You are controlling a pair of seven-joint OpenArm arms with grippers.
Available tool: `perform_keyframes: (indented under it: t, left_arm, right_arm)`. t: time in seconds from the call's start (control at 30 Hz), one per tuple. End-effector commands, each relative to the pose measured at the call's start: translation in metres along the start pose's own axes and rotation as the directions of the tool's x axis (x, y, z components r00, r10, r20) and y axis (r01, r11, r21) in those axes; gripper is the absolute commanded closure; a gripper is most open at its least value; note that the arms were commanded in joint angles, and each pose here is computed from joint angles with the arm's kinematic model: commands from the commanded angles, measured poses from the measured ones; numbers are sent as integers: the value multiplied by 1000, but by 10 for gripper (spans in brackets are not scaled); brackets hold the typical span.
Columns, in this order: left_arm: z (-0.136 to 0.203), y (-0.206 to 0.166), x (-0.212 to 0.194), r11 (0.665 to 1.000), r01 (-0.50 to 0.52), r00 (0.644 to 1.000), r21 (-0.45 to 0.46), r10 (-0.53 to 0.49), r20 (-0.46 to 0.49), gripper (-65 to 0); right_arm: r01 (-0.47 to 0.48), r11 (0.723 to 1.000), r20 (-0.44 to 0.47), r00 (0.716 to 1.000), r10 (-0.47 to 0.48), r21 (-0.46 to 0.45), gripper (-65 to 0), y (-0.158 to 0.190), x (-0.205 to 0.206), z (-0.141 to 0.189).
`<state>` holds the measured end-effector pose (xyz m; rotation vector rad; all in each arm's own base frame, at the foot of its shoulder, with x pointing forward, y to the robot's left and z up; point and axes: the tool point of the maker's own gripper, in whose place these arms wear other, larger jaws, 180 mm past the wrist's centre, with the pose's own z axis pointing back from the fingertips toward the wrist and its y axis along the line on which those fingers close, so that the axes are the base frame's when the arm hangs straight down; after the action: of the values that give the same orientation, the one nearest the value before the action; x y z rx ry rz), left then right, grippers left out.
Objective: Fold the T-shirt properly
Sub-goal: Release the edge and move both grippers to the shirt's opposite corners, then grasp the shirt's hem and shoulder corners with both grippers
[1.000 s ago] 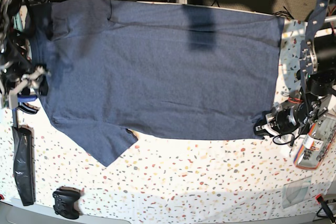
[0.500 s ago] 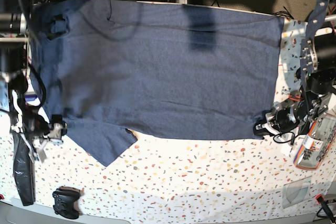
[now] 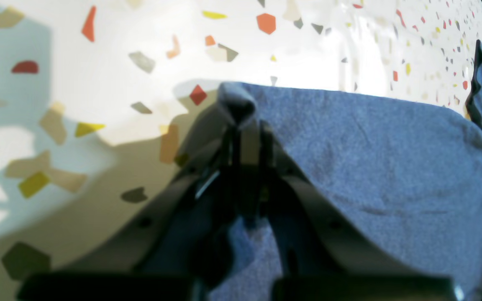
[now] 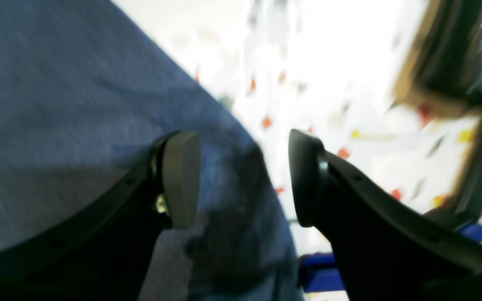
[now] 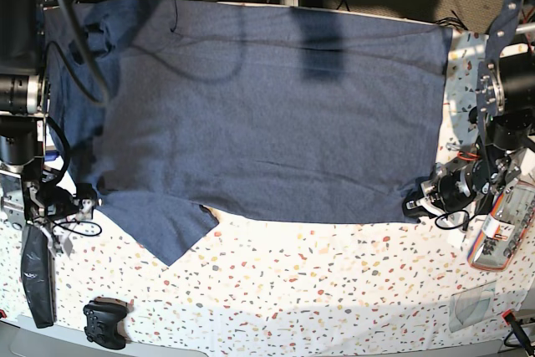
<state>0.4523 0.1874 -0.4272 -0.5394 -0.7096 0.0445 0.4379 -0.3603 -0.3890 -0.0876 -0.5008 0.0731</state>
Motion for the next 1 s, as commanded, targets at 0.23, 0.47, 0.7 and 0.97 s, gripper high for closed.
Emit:
perform_keyframes:
  t: [0.23,0.47,0.7,0.97]
  left_arm:
    - [2,0,13,1000,18,1000,9,-18,8,0]
    - [2,0,9,1000,21,1000,11,-21,-12,0]
    - [3,-2,14,1000,-4,1000,-1,4,-6,0]
    - [9,-19,62,999,19,999,-32,-18,38,0]
  right_arm:
    - [-4,1000,9,1000,4,-13,-199,-11,4,5]
    - [-23,999,47,999,24,-29,0,-14,4,3]
    - [-35,999,134,990,37,-23,0,-14,21,6]
    - [-126,990,218,970,110,61,0,-3,42,21]
